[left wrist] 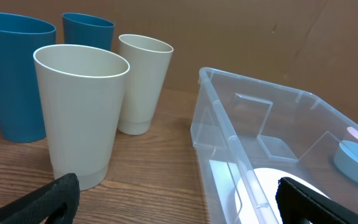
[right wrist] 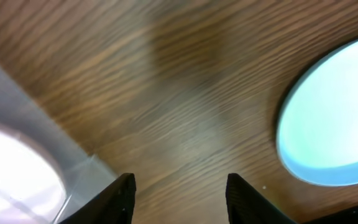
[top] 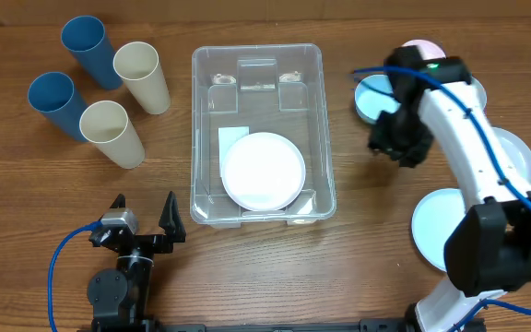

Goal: Pack container
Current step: 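Open the right gripper and withdraw it from the bin, then move the right gripper to the light-blue plate and grasp its rim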

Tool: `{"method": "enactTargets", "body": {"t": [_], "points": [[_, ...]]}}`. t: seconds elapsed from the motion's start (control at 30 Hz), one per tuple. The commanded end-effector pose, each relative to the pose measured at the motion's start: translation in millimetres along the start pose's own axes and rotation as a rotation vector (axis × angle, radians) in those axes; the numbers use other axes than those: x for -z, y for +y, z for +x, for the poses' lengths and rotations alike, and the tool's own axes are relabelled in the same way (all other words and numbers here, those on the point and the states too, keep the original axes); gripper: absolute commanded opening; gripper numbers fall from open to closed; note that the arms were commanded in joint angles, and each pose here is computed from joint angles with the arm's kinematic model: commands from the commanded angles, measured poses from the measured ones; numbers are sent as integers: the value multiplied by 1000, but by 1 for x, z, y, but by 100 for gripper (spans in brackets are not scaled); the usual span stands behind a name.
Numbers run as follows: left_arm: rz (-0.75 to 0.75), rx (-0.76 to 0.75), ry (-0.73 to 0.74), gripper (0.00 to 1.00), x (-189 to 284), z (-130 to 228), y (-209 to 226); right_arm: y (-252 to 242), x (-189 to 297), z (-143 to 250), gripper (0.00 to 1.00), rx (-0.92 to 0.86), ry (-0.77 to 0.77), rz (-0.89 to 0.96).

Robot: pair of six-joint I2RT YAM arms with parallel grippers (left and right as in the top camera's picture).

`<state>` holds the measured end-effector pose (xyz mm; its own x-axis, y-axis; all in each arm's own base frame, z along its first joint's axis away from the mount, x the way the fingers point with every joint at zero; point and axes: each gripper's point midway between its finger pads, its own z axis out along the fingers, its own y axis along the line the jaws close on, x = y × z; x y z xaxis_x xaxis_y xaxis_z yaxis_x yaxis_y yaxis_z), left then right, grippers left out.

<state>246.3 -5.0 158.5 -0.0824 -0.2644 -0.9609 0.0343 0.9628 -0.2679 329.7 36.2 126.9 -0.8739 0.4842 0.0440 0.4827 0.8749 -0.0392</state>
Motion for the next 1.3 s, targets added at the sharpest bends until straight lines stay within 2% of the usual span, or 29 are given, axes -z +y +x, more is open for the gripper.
{"method": "enactTargets", "body": {"t": [0.0,0.13,0.27,0.33,0.5,0.63,0.7,0.8,0.9,1.07,1.27], "points": [[-14,14,-2,100,0,1,3,-25,2,-20,52,-95,-20,-8],[-14,14,-2,100,0,1,3,-66,1,-39,54,-228,-10,-10],[-14,14,-2,100,0,1,3,-115,3,-38,51,-301,47,7],[-14,14,-2,100,0,1,3,-127,12,-34,49,-333,63,-55],[-14,14,-2,100,0,1,3,-165,56,-13,50,-452,-24,-126],[-14,14,-2,100,0,1,3,-190,85,-2,55,-572,-134,-163],[-14,14,-2,100,0,1,3,-195,79,-1,55,-622,-123,-153],[-14,14,-2,100,0,1,3,-198,36,5,55,-730,-49,-135],[-14,14,-2,100,0,1,3,-190,-15,17,54,-759,41,-174],[-14,14,-2,100,0,1,3,-179,-51,28,53,-633,66,-167],[-14,14,-2,100,0,1,3,-125,-51,10,57,-367,-29,-191]]}}
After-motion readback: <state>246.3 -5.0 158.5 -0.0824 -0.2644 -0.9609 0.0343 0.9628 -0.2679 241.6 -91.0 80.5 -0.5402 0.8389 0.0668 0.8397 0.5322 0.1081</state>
